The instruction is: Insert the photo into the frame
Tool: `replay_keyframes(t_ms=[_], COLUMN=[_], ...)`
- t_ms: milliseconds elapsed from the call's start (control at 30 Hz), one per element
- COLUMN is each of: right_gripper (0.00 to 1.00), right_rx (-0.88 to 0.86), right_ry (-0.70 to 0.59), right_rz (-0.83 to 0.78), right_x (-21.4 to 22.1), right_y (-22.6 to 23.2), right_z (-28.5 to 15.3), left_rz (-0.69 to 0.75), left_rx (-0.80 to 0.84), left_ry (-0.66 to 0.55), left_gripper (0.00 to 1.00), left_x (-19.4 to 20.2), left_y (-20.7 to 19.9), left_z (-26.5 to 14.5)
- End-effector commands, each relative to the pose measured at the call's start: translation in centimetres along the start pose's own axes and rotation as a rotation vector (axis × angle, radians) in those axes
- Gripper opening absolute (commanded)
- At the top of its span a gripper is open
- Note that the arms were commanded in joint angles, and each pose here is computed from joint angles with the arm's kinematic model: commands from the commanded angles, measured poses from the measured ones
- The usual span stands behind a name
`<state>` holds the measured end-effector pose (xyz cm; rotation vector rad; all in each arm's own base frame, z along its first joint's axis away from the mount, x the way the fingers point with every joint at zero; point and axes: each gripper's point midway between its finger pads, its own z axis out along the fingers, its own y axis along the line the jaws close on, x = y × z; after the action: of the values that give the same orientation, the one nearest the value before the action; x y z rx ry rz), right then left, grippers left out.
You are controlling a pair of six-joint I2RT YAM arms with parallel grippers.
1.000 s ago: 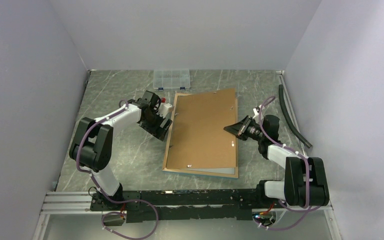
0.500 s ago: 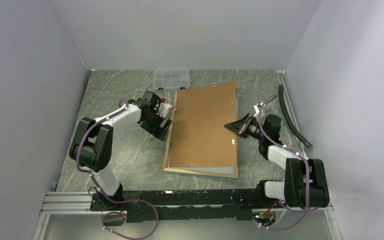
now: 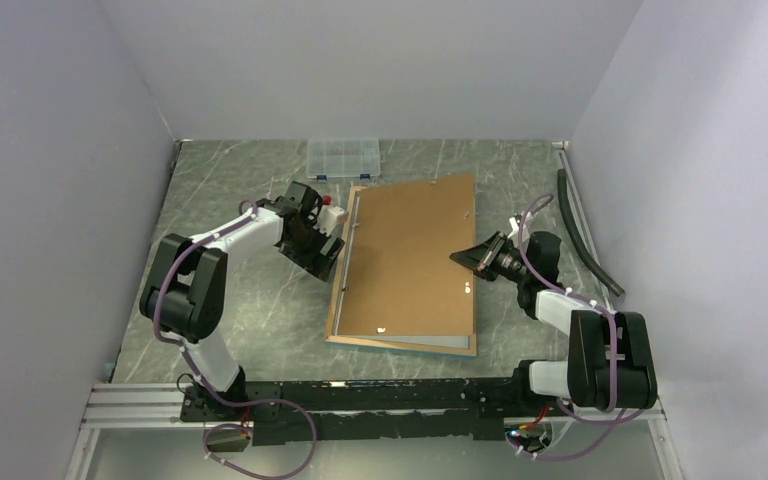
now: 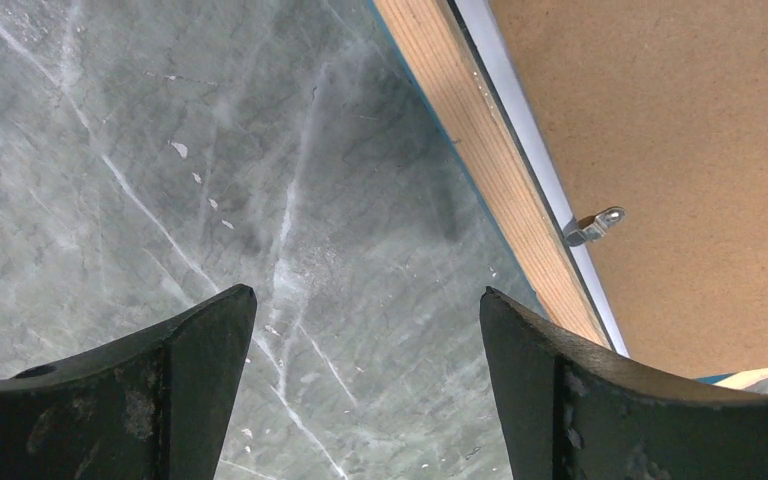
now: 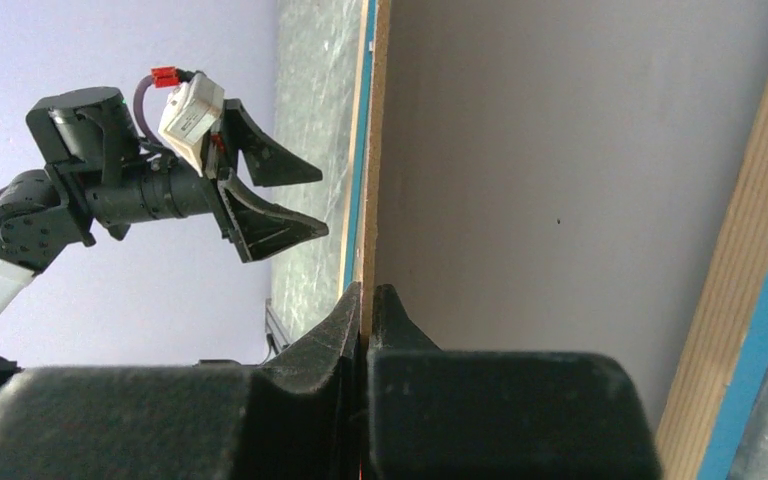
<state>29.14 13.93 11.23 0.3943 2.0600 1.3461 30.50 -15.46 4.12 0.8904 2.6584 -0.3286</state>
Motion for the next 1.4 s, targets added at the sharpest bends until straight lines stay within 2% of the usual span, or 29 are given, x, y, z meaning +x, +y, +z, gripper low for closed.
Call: replay_keyframes(t_ms=[0,367,733,1367], right_gripper=[0.00,0.00,0.00,0.00], right_rx=[0.019,0.078,-0.012,0.008], right_ry=[-0.057,-0.010,0.022,0.022], right_rz=[-0.121,-0.020,0.082,0.055], right_x=[-1.2,-0.5,0.0,0.0], right_y=[0.0,-1.3,1.3,1.6], right_z=[-0.1,0.1,-0.2,-0.3], left_rz=[0.014,0.025,0.021,0.021], left_rx=[0.010,-0.031,-0.047,-0.044], left_ry=[-0.029,-0.032,-0.031,-0.033], left_gripper=[0.88,0.88,0.87,0.87], left_x=[-1.0,-0.6,-0.1,-0.2], left_y=[-0.2,0.4,0.6,0.5], left_z=[0.6,1.8,2.2,2.2])
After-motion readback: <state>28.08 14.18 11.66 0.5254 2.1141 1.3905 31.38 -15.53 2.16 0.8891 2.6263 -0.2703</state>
